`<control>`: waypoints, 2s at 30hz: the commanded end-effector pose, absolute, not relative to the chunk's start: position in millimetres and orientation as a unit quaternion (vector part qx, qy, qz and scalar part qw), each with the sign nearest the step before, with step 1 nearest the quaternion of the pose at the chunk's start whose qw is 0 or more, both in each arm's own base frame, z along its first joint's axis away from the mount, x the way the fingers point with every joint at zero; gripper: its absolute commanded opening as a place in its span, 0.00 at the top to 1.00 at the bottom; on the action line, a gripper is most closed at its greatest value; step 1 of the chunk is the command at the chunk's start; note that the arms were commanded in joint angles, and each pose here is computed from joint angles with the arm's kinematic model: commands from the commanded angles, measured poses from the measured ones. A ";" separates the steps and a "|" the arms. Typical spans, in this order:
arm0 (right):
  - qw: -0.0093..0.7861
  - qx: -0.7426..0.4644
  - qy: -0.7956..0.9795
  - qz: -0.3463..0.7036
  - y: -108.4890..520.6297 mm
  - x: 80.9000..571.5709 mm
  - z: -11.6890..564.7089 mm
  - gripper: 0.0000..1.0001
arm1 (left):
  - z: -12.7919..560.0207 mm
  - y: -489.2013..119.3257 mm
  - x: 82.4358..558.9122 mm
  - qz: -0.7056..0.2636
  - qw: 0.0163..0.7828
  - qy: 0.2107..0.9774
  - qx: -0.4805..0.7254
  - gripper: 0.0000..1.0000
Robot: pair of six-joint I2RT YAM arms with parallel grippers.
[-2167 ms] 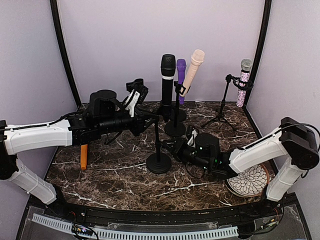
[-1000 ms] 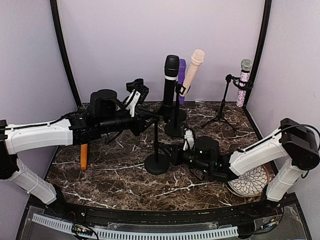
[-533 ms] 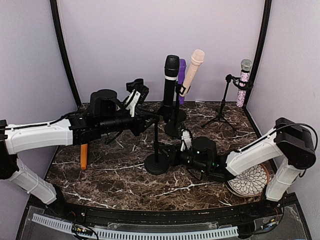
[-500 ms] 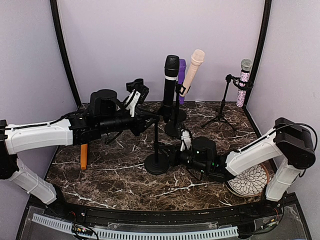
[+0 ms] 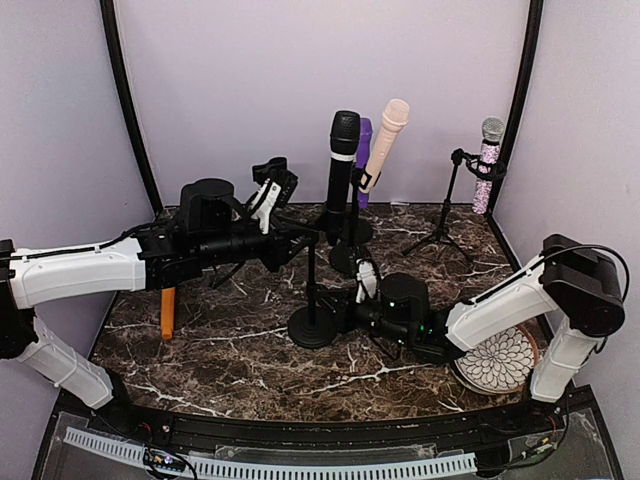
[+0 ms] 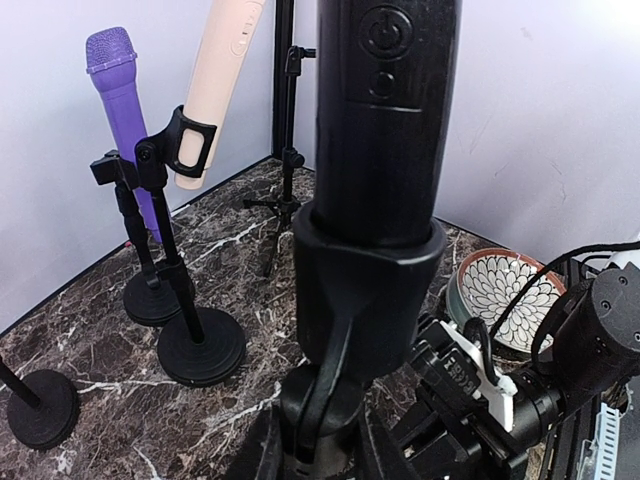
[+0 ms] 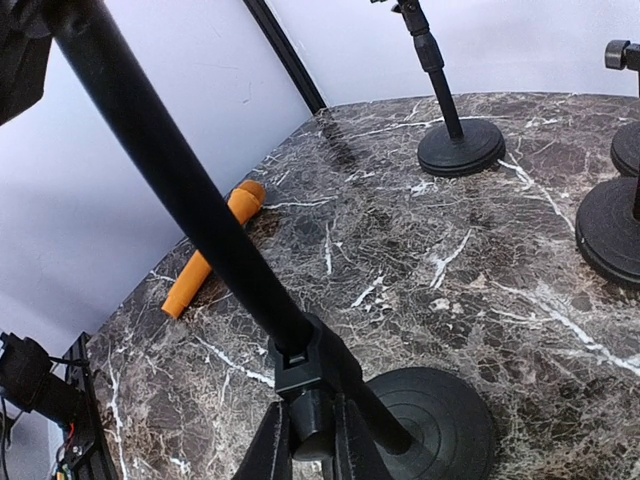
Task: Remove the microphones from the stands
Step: Unscrew the knob on the stand of the microphone stand.
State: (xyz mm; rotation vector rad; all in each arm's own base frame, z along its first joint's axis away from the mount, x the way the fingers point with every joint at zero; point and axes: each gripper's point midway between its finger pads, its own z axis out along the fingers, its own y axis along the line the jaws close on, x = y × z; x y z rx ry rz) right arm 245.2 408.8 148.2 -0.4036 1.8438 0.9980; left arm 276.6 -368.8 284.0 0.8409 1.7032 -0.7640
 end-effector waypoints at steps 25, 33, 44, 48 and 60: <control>0.582 -0.506 0.636 -0.034 409.3 240.9 151.7 1.00 | 254.1 -370.2 267.9 -0.319 0.466 0.742 0.360 0.89; 0.573 -0.574 0.567 -0.146 413.7 236.9 152.7 1.00 | 253.0 -371.2 267.5 -0.321 0.463 0.743 0.361 0.89; 0.612 -0.525 0.586 -0.079 418.7 228.0 183.0 0.62 | 252.8 -370.4 268.1 -0.319 0.464 0.744 0.361 0.90; 0.614 -0.463 0.639 0.006 407.4 220.3 191.4 0.39 | 253.9 -370.5 267.6 -0.320 0.465 0.743 0.360 0.89; 0.504 -0.097 0.790 0.334 346.2 215.8 194.4 0.32 | 254.0 -371.0 267.2 -0.324 0.464 0.743 0.358 0.89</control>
